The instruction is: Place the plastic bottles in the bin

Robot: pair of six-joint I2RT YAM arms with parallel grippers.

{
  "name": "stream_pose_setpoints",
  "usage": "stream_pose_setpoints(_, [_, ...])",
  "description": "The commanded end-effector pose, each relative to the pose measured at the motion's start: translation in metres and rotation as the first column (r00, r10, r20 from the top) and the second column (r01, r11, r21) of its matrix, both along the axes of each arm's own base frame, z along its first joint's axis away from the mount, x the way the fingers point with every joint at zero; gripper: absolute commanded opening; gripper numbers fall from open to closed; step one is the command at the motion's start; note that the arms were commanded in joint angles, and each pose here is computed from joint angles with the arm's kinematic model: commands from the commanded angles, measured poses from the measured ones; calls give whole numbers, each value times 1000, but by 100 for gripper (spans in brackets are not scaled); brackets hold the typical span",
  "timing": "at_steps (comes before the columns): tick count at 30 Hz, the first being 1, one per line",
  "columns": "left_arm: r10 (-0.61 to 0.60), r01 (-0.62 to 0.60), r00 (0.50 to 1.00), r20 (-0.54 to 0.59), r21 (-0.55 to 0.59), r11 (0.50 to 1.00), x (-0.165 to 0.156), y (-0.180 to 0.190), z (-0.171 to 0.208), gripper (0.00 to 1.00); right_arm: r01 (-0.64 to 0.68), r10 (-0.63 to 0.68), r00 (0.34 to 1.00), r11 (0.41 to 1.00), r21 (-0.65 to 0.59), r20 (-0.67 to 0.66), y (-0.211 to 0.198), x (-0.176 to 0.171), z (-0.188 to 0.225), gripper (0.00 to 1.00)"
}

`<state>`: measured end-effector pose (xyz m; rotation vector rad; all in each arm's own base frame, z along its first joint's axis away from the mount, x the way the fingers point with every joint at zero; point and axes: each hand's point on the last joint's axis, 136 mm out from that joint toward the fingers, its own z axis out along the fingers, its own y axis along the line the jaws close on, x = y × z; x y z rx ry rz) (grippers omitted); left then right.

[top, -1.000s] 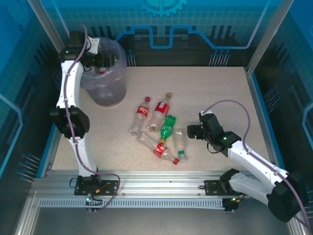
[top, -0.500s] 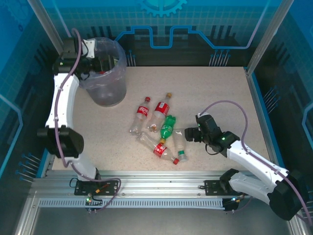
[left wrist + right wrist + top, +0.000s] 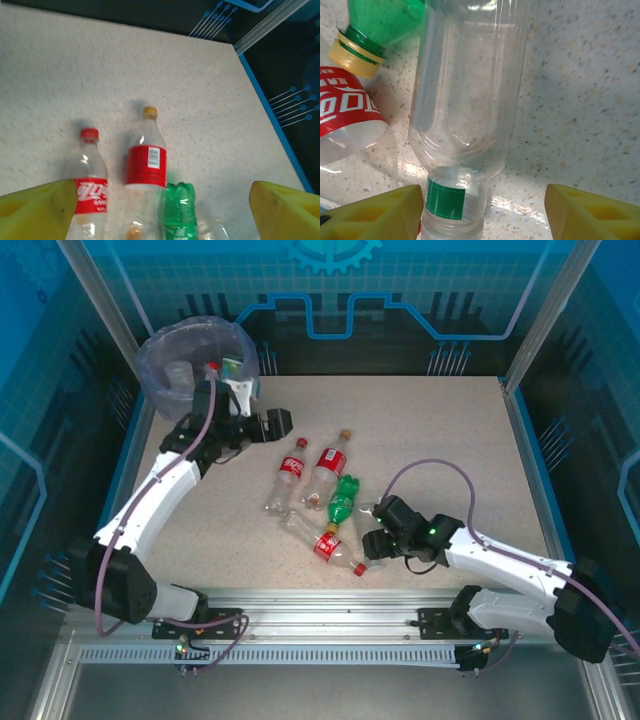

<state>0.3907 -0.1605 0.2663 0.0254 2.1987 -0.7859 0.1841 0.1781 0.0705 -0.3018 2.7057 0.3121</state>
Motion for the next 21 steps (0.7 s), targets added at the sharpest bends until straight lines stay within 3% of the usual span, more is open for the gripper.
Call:
stream_pose_setpoints(1, [-4, 3, 1000, -10, -83, 997, -17, -20, -4, 89, 13, -11, 999, 999, 53, -36, 13, -3, -6, 64])
stream_pose_setpoints(9, [-66, 60, 973, -220, -34, 998, -71, -57, -102, 90, 28, -26, 996, 999, 22, -90, 12, -3, -30, 62])
stream_pose_setpoints(21, [-79, 56, 963, -258, -94, 994, -65, -77, -125, 90, 103, -103, 987, 995, -8, -124, -11, 11, -52, 57])
